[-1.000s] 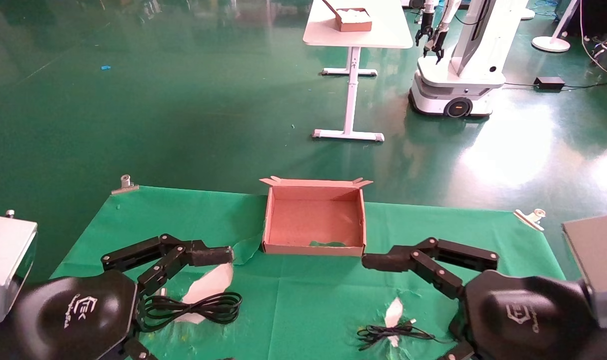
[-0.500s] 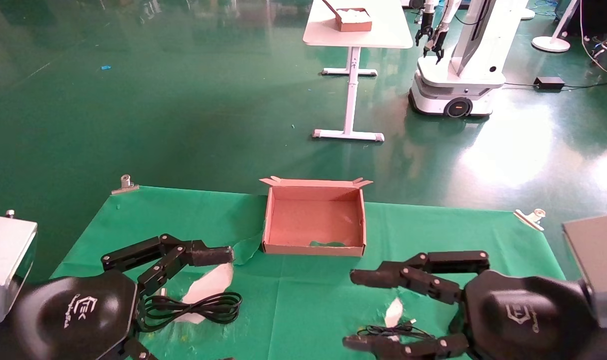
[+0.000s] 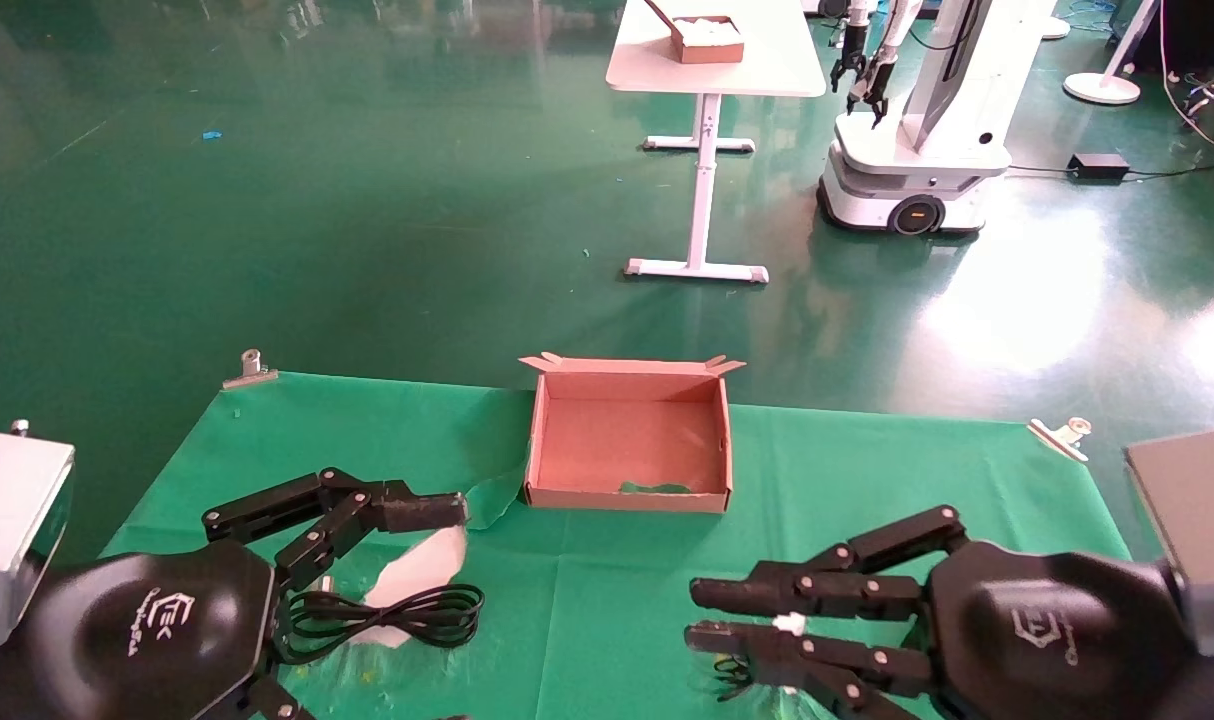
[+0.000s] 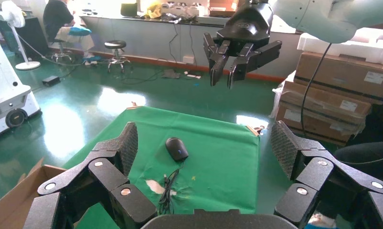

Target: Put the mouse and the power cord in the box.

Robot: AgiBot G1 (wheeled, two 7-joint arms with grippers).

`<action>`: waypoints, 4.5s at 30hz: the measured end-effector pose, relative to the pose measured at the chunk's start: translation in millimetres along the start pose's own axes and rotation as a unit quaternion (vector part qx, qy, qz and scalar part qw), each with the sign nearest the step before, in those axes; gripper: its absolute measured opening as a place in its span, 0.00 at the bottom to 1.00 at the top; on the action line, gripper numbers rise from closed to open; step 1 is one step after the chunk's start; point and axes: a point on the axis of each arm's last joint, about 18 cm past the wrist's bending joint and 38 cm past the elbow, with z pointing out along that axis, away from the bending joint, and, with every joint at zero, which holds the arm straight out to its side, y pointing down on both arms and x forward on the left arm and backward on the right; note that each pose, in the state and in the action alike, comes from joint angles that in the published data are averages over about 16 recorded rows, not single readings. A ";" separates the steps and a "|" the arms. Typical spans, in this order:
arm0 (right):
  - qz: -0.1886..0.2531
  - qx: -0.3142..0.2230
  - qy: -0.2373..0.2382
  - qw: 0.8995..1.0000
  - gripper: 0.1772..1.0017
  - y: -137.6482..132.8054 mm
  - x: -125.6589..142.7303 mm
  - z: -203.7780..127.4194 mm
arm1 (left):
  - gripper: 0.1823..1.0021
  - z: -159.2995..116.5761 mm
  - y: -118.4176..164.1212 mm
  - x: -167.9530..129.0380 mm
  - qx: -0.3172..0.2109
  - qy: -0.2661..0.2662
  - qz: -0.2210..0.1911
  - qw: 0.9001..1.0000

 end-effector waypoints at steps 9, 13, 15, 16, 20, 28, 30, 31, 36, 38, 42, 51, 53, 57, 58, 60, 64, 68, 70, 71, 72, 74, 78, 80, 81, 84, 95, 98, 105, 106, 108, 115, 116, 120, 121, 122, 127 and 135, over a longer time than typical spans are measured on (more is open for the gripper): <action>0.000 0.000 0.000 1.000 0.06 0.0 0.0 0.0 | 1.00 0.0 0.0 0.0 0.000 0.000 0.000 1.000; 0.000 0.000 0.000 1.000 0.03 0.0 0.0 0.0 | 1.00 0.0 0.0 0.0 0.000 0.000 0.000 1.000; 0.000 0.000 0.000 1.000 0.03 0.0 0.0 0.0 | 1.00 0.0 0.0 0.0 0.000 0.000 0.000 1.000; 0.000 0.000 0.000 1.000 0.02 0.0 0.0 0.0 | 1.00 0.0 0.0 0.0 0.000 0.000 0.000 1.000; 0.000 0.000 0.000 1.000 0.02 0.0 0.0 0.0 | 1.00 0.0 0.0 0.0 0.000 0.000 0.000 1.000; 0.000 0.000 0.000 1.000 0.02 0.0 0.0 0.0 | 1.00 0.0 0.0 0.0 0.000 0.000 0.000 1.000; 0.000 0.000 0.000 1.000 0.02 0.0 0.0 0.0 | 1.00 0.0 0.0 0.0 0.000 0.000 0.000 1.000; 0.000 0.000 0.000 1.000 0.02 0.0 0.0 0.0 | 1.00 0.0 0.0 0.0 0.000 0.000 0.000 1.000; 0.000 0.000 0.000 1.000 0.02 0.0 0.0 0.0 | 1.00 0.0 0.0 0.0 0.000 0.000 0.000 1.000; 0.000 0.000 0.000 1.000 0.02 0.0 0.0 0.0 | 1.00 0.0 0.0 0.0 0.000 0.000 0.000 1.000; 0.000 0.000 0.000 1.000 0.02 0.0 0.0 0.0 | 1.00 0.0 0.0 0.0 0.000 0.000 0.000 1.000; 0.000 0.000 0.000 1.000 0.02 0.0 0.0 0.0 | 1.00 0.0 0.0 0.0 0.000 0.000 0.000 1.000; 0.000 0.000 0.000 1.000 0.02 0.0 0.0 0.0 | 1.00 0.0 0.0 0.0 0.000 0.000 0.000 1.000; 0.000 0.000 0.000 1.000 0.02 0.0 0.0 0.0 | 1.00 0.0 0.0 0.0 0.000 0.000 0.000 1.000; 0.000 0.000 0.000 1.000 0.02 0.0 0.0 0.0 | 1.00 0.0 0.0 0.0 0.000 0.000 0.000 1.000; 0.000 0.000 0.000 1.000 0.02 0.0 0.0 0.0 | 1.00 0.0 0.0 0.0 0.000 0.000 0.000 1.000; 0.000 0.000 0.000 1.000 0.02 0.0 0.0 0.0 | 1.00 0.0 0.0 0.0 0.000 0.000 0.000 1.000; 0.000 0.000 0.000 1.000 0.02 0.0 0.0 0.0 | 1.00 0.0 0.0 0.0 0.000 0.000 0.000 1.000; 0.000 0.000 0.000 1.000 0.03 0.0 0.0 0.0 | 1.00 0.0 0.0 0.0 0.000 0.000 0.000 1.000; 0.000 0.000 0.000 1.000 0.04 0.0 0.0 0.0 | 1.00 0.0 0.0 0.0 0.000 0.000 0.000 1.000; 0.000 0.000 0.000 1.000 0.04 0.0 0.0 0.0 | 1.00 0.0 0.0 0.0 0.000 0.000 0.000 1.000; 0.000 0.000 0.000 1.000 0.05 0.0 0.0 0.0 | 1.00 0.0 0.0 0.0 0.000 0.000 0.000 1.000; 0.000 0.000 0.000 1.000 0.09 0.0 0.0 0.0 | 1.00 0.0 0.0 0.0 0.000 0.000 0.000 1.000; 0.000 0.000 0.000 1.000 0.12 0.0 0.0 0.0 | 1.00 0.0 0.0 0.0 0.000 0.000 0.000 1.000; 0.000 0.000 0.000 1.000 0.13 -0.1 -0.1 0.0 | 1.00 0.0 -0.1 0.1 0.000 0.000 0.000 1.000; 0.000 0.000 0.000 1.000 0.19 -0.1 -0.1 0.0 | 1.00 0.0 0.0 0.1 0.000 0.000 0.000 1.000; -0.008 -0.034 0.005 0.999 0.44 15.0 -0.2 -2.5 | 1.00 2.1 21.0 2.4 -0.077 0.010 0.005 0.997; -0.014 -0.058 0.010 0.998 0.53 24.6 1.3 -4.0 | 1.00 4.6 35.3 -0.6 -0.130 0.013 0.010 0.991; -0.031 -0.131 0.018 0.991 0.73 51.8 9.2 -7.1 | 1.00 11.4 76.4 -22.9 -0.290 0.009 0.039 0.956; -0.034 -0.141 0.019 0.989 0.75 54.9 10.7 -7.4 | 1.00 12.4 80.8 -27.4 -0.309 0.007 0.044 0.950; -0.039 -0.159 0.021 0.986 0.79 60.3 14.1 -7.4 | 1.00 14.0 88.8 -36.9 -0.349 0.002 0.055 0.935; -0.054 -0.206 0.021 0.977 0.92 71.1 23.4 -5.3 | 1.00 18.3 102.8 -62.0 -0.437 -0.014 0.086 0.895; -0.056 -0.209 0.021 0.976 0.94 71.8 24.2 -5.0 | 1.00 18.8 103.7 -63.9 -0.442 -0.016 0.088 0.892; -0.060 -0.219 0.020 0.974 0.97 73.0 25.8 -3.6 | 1.00 19.8 105.7 -67.4 -0.455 -0.018 0.092 0.886; -0.061 -0.220 0.020 0.973 0.97 73.3 25.9 -3.2 | 1.00 20.0 106.6 -68.3 -0.458 -0.019 0.093 0.884; -0.063 -0.222 0.019 0.973 0.98 73.7 26.1 -2.7 | 1.00 20.5 107.9 -69.7 -0.462 -0.020 0.095 0.882; -0.070 -0.233 0.017 0.970 1.00 76.0 26.5 -0.5 | 1.00 28.4 120.3 -79.3 -0.486 -0.029 0.106 0.867; -0.081 -0.257 0.018 0.963 1.00 78.2 27.2 1.5 | 1.00 51.5 155.9 -113.3 -0.564 -0.069 0.128 0.813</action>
